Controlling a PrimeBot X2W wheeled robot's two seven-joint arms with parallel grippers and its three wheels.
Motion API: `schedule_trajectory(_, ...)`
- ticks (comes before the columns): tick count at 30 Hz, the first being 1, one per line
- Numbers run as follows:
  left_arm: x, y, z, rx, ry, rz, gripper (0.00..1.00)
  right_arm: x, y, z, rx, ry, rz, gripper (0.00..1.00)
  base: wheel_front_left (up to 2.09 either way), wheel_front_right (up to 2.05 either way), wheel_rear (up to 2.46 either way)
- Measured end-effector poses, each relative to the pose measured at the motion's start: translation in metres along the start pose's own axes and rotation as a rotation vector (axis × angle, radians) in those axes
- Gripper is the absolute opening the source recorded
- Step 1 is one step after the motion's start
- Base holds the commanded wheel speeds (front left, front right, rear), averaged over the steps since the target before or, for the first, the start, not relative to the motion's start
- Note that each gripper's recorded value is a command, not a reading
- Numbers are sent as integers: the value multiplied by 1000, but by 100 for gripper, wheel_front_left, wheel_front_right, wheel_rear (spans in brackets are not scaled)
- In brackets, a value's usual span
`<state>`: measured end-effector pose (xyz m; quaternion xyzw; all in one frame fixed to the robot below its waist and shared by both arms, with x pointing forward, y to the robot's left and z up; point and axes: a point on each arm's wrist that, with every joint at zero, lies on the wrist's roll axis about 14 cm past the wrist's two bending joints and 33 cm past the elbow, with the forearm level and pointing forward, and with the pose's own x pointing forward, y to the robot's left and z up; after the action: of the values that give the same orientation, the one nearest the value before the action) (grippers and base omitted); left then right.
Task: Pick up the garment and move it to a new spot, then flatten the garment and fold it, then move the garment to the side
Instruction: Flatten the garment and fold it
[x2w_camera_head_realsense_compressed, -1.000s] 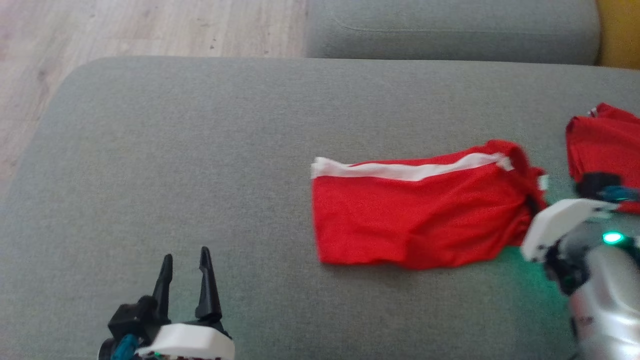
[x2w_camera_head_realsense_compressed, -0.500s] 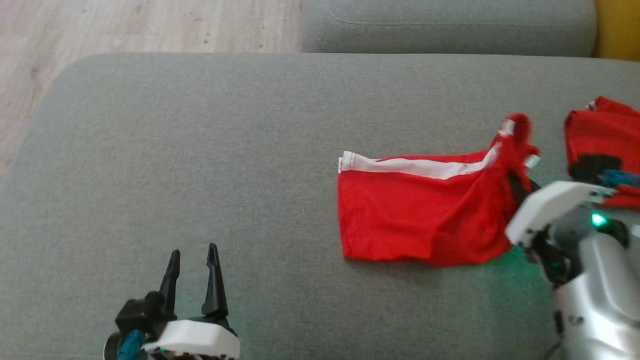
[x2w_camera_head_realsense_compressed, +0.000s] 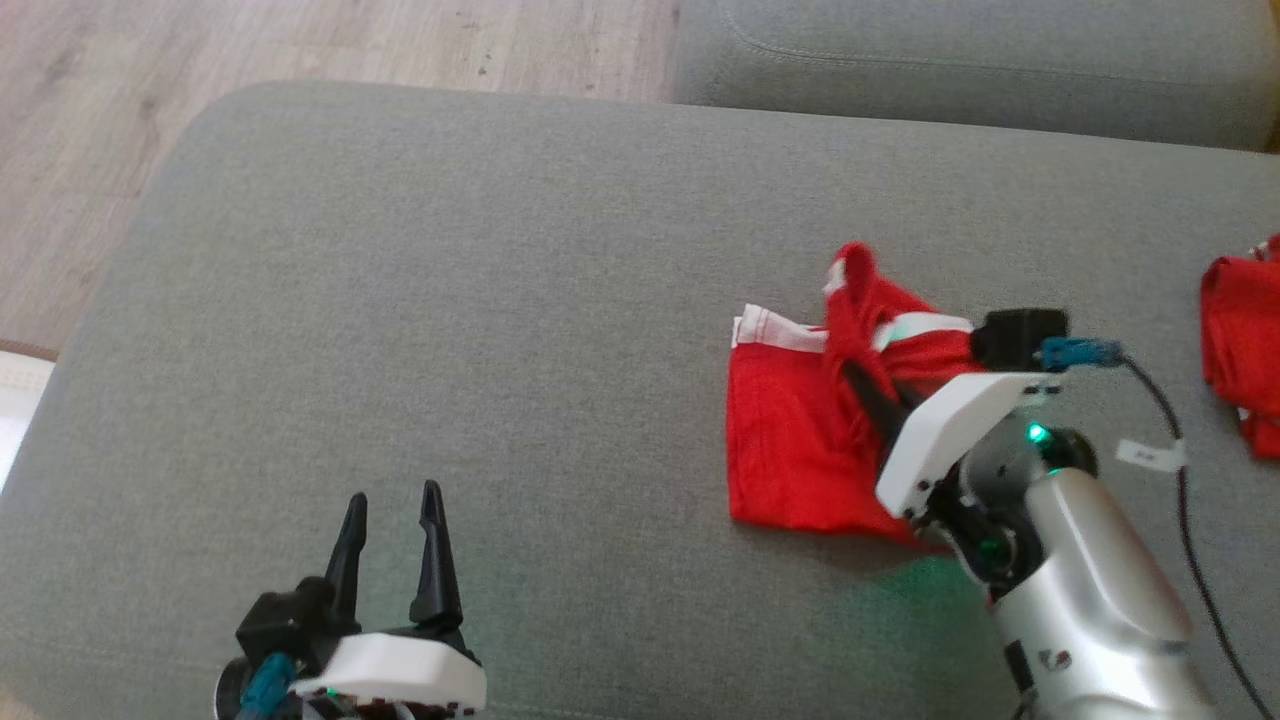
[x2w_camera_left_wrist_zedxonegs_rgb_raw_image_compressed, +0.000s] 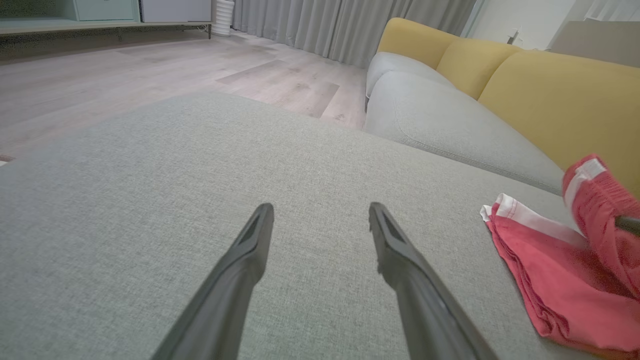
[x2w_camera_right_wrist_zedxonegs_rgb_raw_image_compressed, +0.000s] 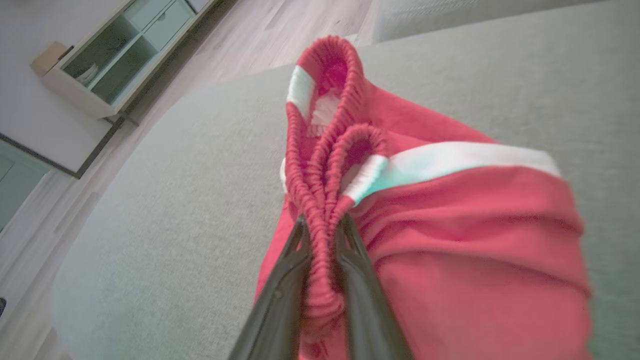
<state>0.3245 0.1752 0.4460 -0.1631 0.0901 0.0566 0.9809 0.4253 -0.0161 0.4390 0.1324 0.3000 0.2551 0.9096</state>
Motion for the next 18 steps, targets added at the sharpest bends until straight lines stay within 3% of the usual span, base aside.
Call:
schedule_trajectory(4, -1, 4, 2, -1, -6, 12, 100, 8, 11, -23, 8, 72, 32, 0, 0, 0, 0)
schedule_trajectory(5, -1, 4, 2, -2, -5, 15, 100, 9, 11, -28, 20, 86, 35, 34, 0, 0, 0)
schedule_trajectory(6, -1, 5, 1, -2, -5, 16, 100, 10, 11, -32, 27, 94, 35, 62, 0, 0, 0)
schedule_trajectory(7, -1, 5, 1, -2, -4, 17, 100, 11, 10, -36, 24, 101, 30, 97, 0, 0, 0)
schedule_trajectory(18, 2, -3, -3, -5, 9, -7, 100, 17, 40, -10, -32, -12, 117, 100, 0, 0, 0)
